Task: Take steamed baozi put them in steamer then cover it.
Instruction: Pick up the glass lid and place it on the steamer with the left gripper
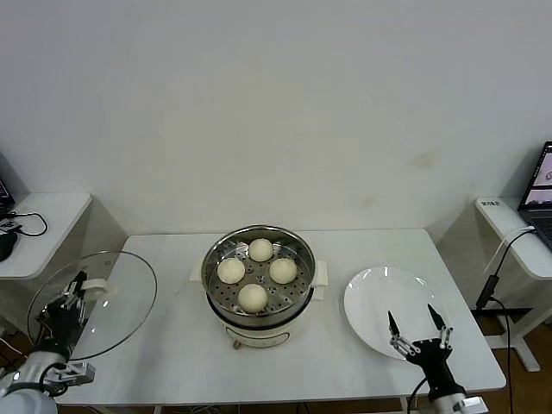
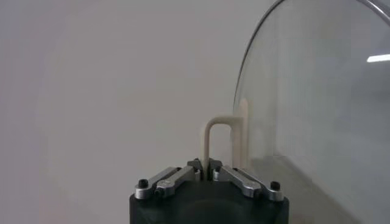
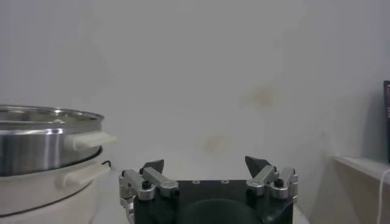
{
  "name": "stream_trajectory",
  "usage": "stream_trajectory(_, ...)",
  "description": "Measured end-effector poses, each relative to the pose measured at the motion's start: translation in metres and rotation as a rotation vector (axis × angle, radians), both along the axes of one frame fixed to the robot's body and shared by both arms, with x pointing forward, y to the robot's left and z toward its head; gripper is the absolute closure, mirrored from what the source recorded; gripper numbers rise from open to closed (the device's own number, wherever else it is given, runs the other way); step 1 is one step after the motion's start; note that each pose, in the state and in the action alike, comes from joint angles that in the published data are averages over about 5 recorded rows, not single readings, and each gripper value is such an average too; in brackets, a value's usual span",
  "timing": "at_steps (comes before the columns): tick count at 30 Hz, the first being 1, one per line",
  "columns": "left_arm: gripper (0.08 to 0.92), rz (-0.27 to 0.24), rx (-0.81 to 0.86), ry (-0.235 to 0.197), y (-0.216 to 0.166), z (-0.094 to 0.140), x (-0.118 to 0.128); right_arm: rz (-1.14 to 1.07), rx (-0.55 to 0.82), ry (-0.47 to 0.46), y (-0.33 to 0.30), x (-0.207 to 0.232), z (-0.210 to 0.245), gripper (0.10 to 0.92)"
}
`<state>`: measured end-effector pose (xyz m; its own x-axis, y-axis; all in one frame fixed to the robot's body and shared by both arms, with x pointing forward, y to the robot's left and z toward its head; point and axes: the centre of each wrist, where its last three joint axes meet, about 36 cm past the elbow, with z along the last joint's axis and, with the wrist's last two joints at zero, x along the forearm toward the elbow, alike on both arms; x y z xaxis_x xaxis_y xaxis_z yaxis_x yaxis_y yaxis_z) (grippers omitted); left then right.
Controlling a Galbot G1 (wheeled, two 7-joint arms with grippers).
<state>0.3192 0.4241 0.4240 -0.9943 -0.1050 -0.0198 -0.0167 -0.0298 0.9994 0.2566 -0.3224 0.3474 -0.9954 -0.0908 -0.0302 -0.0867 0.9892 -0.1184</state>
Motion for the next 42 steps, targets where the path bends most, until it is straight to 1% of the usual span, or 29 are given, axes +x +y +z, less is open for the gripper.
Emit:
stream_trajectory(5, 0.861, -0.054, -0.028, -0.011, -0.024, 0.02, 0.014, -0.001, -0.01, -0.003, 0.003, -0.002, -0.001, 0.2)
stream_trajectory(9, 0.861, -0.094, -0.054, -0.015, -0.05, 0.029, 0.03, -0.01, -0.024, -0.013, 0.005, -0.002, -0.001, 0.199)
stream_trajectory(14, 0.861, -0.131, -0.085, -0.01, -0.085, 0.034, 0.05, -0.019, -0.055, -0.02, 0.01, -0.001, -0.001, 0.2)
stream_trajectory(19, 0.861, -0.165, -0.106, 0.005, -0.119, 0.036, 0.069, -0.03, -0.082, -0.015, 0.017, 0.001, -0.005, 0.199)
stream_trajectory(28, 0.861, -0.22, -0.106, 0.016, -0.181, 0.037, 0.1, -0.038, -0.117, -0.004, 0.026, 0.004, -0.014, 0.2)
stream_trajectory(31, 0.861, -0.237, -0.096, 0.016, -0.201, 0.037, 0.106, -0.034, -0.12, 0.001, 0.03, 0.004, -0.017, 0.2)
stream_trajectory(35, 0.861, -0.258, -0.08, 0.024, -0.226, 0.036, 0.109, -0.029, -0.124, 0.005, 0.034, 0.004, -0.021, 0.199)
stream_trajectory(42, 0.861, -0.275, -0.061, 0.046, -0.26, 0.031, 0.11, -0.021, -0.132, 0.009, 0.039, 0.004, -0.025, 0.199)
